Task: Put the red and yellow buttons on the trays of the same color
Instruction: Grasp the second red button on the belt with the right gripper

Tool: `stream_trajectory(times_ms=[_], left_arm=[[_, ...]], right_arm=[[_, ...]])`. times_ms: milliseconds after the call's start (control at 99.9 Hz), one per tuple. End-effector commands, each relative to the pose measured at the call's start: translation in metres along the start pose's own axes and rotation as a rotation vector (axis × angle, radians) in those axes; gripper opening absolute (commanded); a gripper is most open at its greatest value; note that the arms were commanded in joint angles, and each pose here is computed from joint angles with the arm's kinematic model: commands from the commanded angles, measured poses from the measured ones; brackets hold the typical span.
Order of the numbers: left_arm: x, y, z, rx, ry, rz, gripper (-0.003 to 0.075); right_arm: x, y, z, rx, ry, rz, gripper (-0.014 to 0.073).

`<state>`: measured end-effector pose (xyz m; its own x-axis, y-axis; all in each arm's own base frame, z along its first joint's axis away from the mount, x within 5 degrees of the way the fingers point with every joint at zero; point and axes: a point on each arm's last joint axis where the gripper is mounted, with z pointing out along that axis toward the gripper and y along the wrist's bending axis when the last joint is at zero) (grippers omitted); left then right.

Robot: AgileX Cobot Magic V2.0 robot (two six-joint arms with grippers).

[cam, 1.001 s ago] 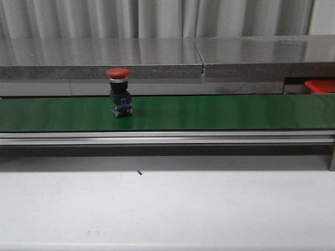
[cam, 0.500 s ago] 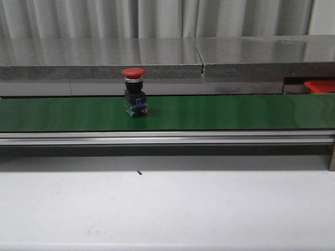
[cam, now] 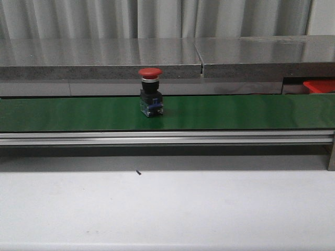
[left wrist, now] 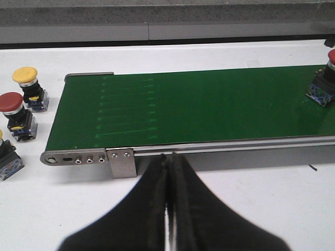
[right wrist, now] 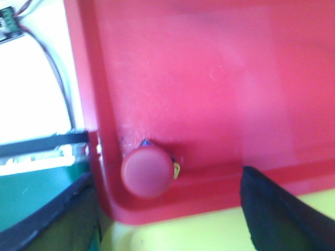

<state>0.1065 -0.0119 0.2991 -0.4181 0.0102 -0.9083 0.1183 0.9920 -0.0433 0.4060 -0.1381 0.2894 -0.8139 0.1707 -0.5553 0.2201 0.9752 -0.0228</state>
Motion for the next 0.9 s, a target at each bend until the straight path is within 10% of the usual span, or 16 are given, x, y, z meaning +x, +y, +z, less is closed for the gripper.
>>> stream_trajectory(times_ms=[0, 891], left_arm=[[-0.015, 0.000, -0.004, -0.001, -0.100, -0.012, -0.0019], [-0.015, 0.000, -0.004, -0.001, -0.100, -0.012, -0.0019]], right_arm=[[-0.009, 0.008, -0.053, 0.002, -0.093, -0.066, 0.0566], [0.081, 0.241, -0.105, -0.485, -0.044, -0.566, 0.0562]])
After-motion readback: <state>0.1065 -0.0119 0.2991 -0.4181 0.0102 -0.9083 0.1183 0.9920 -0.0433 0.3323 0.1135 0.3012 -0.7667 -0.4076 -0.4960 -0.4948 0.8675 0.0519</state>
